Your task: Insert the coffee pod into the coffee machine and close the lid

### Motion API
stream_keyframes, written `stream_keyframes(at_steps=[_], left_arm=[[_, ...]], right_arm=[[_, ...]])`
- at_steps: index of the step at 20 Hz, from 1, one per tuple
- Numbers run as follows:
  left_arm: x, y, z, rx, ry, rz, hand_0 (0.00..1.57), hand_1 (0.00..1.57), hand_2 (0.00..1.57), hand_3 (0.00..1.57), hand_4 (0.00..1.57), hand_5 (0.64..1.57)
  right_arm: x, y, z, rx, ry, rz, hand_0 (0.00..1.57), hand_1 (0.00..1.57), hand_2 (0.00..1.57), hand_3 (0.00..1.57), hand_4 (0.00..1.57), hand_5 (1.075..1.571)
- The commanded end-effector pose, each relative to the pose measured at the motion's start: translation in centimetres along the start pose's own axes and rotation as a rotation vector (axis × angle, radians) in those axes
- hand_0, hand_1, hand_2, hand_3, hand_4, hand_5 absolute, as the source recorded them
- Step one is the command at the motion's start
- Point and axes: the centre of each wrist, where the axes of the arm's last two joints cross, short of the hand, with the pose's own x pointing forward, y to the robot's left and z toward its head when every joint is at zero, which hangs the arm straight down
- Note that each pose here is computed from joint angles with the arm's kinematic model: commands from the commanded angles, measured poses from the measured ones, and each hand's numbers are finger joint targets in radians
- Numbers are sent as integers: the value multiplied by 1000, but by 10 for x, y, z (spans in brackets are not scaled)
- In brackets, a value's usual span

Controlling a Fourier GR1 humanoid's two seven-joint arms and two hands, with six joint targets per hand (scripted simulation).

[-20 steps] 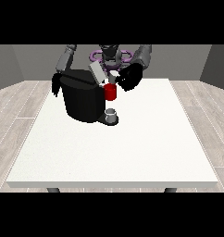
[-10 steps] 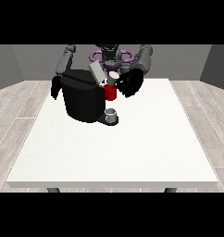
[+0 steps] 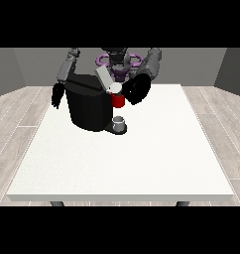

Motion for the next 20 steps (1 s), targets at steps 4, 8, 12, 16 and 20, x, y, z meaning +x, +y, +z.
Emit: stream_keyframes(at_steps=[4, 8, 12, 16, 20], left_arm=[[-38, -64, 14, -102, -78, 204, 0, 0, 0, 0, 0, 1571], [-76, -114, 41, -184, -69, 329, 0, 0, 0, 0, 0, 1571], [-129, -146, 79, -187, 26, 492, 0, 0, 0, 0, 0, 1571], [-173, -187, 134, -192, 78, 646, 0, 0, 0, 0, 144, 1571], [-221, -213, 204, -219, 196, 732, 0, 0, 0, 0, 355, 1571]], right_arm=[[-22, -27, 33, -71, 57, -24, 0, 0, 0, 0, 224, 1571], [-49, -36, 76, -135, 148, -52, 0, 0, 0, 0, 258, 1571], [-71, -9, 115, -141, 199, -51, 0, 0, 0, 0, 227, 1571], [-81, -12, 151, -130, 268, -41, 0, 0, 0, 0, 0, 1571], [-77, 28, 153, -23, 273, -8, 0, 0, 0, 0, 0, 1571]])
